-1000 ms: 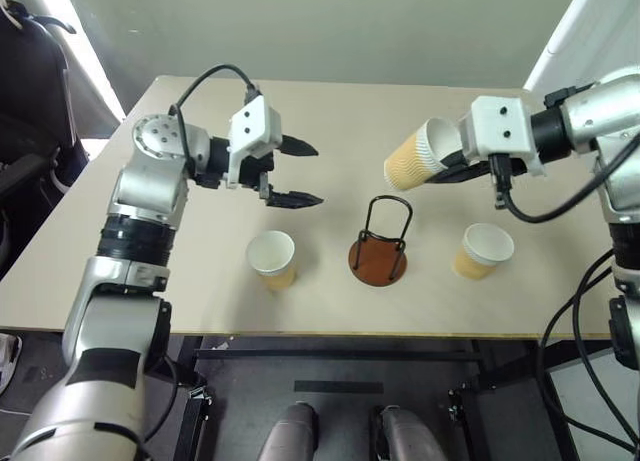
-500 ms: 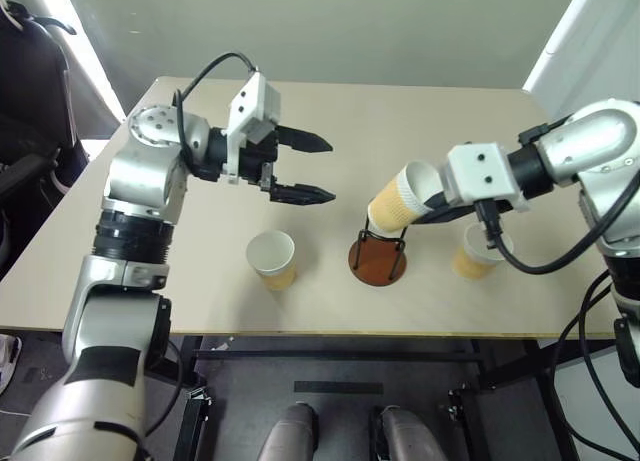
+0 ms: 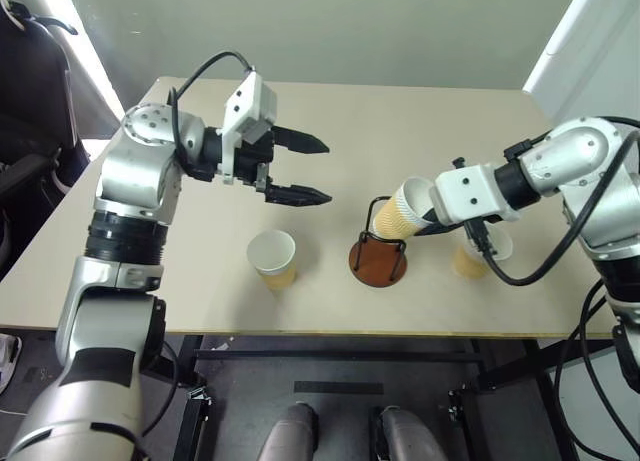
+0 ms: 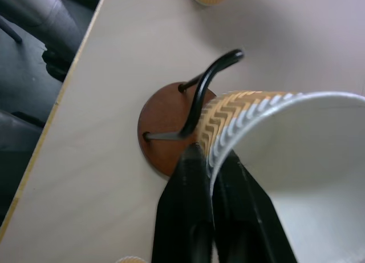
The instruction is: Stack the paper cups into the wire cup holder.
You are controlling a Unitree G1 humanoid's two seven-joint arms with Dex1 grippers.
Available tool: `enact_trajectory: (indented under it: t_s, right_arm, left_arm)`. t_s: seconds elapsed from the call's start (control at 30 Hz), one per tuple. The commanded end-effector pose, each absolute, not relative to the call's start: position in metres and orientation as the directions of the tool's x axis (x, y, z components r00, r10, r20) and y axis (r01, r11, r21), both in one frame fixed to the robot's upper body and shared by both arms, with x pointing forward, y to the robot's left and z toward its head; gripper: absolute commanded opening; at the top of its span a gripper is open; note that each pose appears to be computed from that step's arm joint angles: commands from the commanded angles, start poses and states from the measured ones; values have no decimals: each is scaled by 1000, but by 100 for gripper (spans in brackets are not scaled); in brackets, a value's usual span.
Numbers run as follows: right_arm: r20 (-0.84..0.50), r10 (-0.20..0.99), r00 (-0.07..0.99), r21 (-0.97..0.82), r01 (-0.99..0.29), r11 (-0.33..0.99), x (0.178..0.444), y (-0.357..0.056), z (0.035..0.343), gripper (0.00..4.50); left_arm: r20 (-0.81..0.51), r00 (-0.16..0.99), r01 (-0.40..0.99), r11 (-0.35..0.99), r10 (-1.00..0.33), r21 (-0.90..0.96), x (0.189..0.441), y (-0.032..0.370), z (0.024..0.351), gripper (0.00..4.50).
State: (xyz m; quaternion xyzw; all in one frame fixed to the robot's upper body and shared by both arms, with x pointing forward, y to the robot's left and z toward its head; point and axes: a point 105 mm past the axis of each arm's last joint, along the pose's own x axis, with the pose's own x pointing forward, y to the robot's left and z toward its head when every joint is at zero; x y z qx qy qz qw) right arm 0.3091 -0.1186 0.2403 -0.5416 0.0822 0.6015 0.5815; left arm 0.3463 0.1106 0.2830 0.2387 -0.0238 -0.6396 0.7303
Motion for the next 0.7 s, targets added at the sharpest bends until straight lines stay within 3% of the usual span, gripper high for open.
enact_trajectory:
  t_s: [0.03, 0.13, 0.43, 0.57, 0.7]
  right_arm:
    - [-691, 649, 319, -603, -750, -273, 314, -112, 259, 128]
    - [-671, 667, 322, -606, -757, -244, 316, -111, 262, 230]
    - [-638, 696, 328, -582, -797, -159, 301, -130, 283, 230]
    - [-748, 600, 284, -467, -867, -172, 284, -162, 256, 230]
    - [-792, 522, 316, -457, -874, -165, 286, -180, 240, 230]
  left_arm:
    - [-256, 194, 900, 68, -947, 431, 342, 112, 293, 450]
    - [-254, 196, 900, 71, -947, 431, 343, 111, 293, 450]
    - [-263, 199, 901, 71, -944, 428, 340, 115, 292, 450]
    - [-272, 195, 898, 60, -942, 436, 342, 112, 288, 450]
    - [-246, 172, 888, 42, -954, 457, 342, 100, 290, 450]
